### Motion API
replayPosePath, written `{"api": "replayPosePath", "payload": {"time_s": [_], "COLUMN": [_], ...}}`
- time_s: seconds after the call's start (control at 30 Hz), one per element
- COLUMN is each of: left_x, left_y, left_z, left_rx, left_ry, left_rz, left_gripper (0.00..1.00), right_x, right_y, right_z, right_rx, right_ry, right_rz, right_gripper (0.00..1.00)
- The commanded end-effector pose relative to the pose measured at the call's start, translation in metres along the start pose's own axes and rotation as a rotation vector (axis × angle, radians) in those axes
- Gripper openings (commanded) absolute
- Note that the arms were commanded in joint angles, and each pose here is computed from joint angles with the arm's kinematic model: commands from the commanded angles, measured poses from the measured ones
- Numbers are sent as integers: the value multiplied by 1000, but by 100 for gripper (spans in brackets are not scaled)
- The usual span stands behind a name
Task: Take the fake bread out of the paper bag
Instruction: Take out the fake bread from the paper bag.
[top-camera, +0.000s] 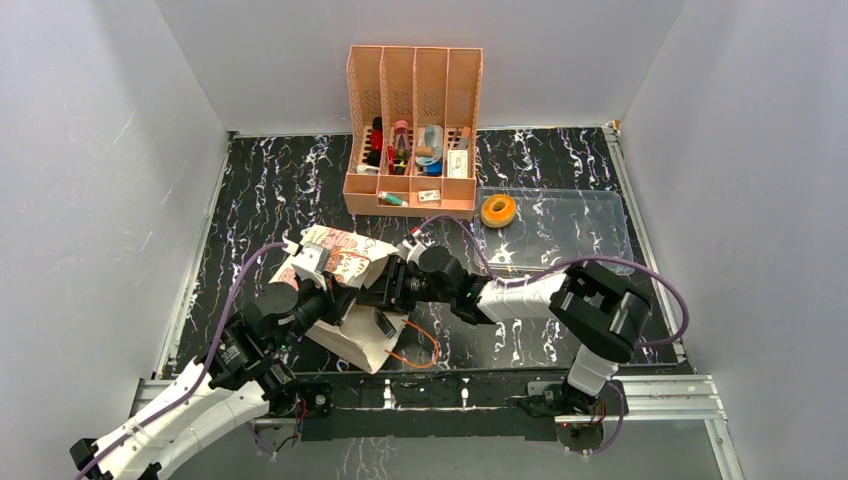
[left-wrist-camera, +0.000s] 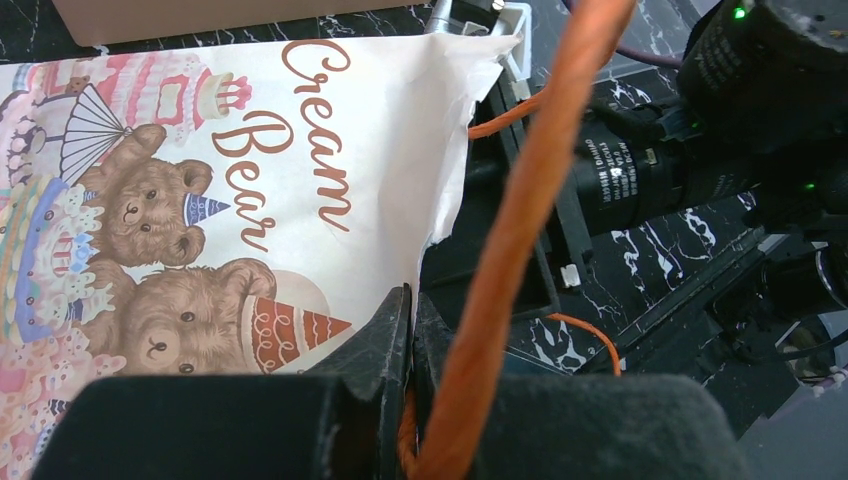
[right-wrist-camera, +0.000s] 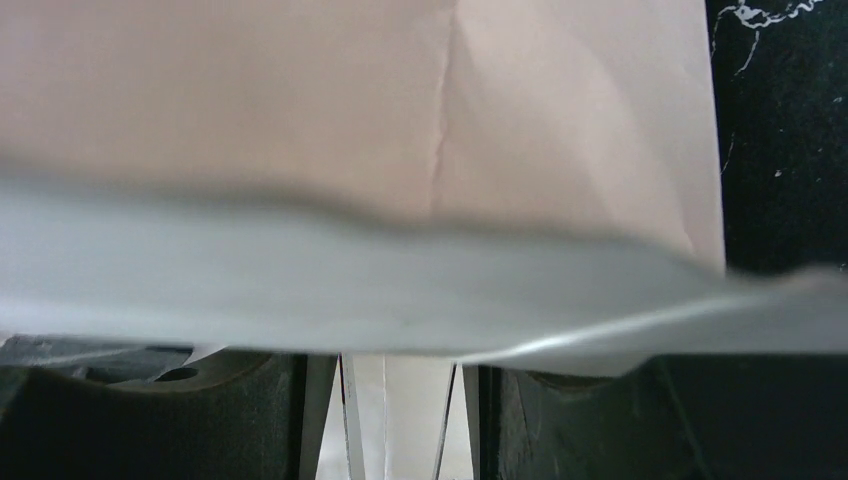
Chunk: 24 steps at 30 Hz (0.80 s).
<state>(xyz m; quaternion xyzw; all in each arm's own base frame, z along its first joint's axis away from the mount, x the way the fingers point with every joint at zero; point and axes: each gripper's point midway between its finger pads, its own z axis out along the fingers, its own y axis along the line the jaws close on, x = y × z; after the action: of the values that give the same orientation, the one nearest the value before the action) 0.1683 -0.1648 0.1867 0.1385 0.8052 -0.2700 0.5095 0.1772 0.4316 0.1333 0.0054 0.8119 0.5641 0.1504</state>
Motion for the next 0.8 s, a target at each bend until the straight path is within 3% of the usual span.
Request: {"api": "replayPosePath", "payload": {"time_s": [0.0, 0.77], "left_x": [-22, -15], "left_y": [-19, -20], "left_z": [-1, 1], "left_rx": [85, 100], "left_ry": [-71, -51], "left_rz": [-11, 10], "left_gripper": [0, 0], "right_x": [-5, -7], "right_y": [14, 0], "right_z": [4, 22], "right_rx": [-93, -90], "right_ry": [4, 42], "right_rz": [44, 111], "right_gripper": [44, 45]}}
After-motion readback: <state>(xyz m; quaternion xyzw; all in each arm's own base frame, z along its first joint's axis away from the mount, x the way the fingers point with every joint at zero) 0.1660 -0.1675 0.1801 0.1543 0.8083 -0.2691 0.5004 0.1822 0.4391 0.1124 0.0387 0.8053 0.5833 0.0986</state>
